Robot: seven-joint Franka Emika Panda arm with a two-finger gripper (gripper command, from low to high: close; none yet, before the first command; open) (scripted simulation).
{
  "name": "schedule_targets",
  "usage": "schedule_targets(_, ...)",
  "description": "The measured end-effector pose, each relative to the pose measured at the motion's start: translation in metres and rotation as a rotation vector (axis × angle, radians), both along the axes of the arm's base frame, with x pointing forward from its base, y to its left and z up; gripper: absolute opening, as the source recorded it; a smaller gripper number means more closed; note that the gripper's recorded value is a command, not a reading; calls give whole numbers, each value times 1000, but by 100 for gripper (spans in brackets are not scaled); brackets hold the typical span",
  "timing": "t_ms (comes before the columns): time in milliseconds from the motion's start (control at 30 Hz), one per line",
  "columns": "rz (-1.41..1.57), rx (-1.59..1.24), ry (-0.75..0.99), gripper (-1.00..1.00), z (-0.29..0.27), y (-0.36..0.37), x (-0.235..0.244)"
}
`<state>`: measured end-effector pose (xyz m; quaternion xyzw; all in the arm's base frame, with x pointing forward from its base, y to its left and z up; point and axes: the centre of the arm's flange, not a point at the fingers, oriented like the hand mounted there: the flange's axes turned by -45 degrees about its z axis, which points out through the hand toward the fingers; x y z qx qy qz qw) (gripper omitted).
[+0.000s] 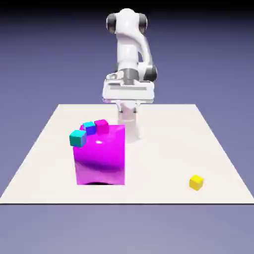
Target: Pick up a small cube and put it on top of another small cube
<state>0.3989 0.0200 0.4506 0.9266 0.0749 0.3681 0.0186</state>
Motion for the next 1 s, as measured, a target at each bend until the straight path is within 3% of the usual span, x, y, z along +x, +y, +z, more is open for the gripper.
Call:
schedule_targets(367,767,-545,309,0,-94,149,49)
schedule_targets(867,1835,-1265,548,0,-268,336,6)
schedule_targets(1000,1861,-1284,551,0,-302,334,11)
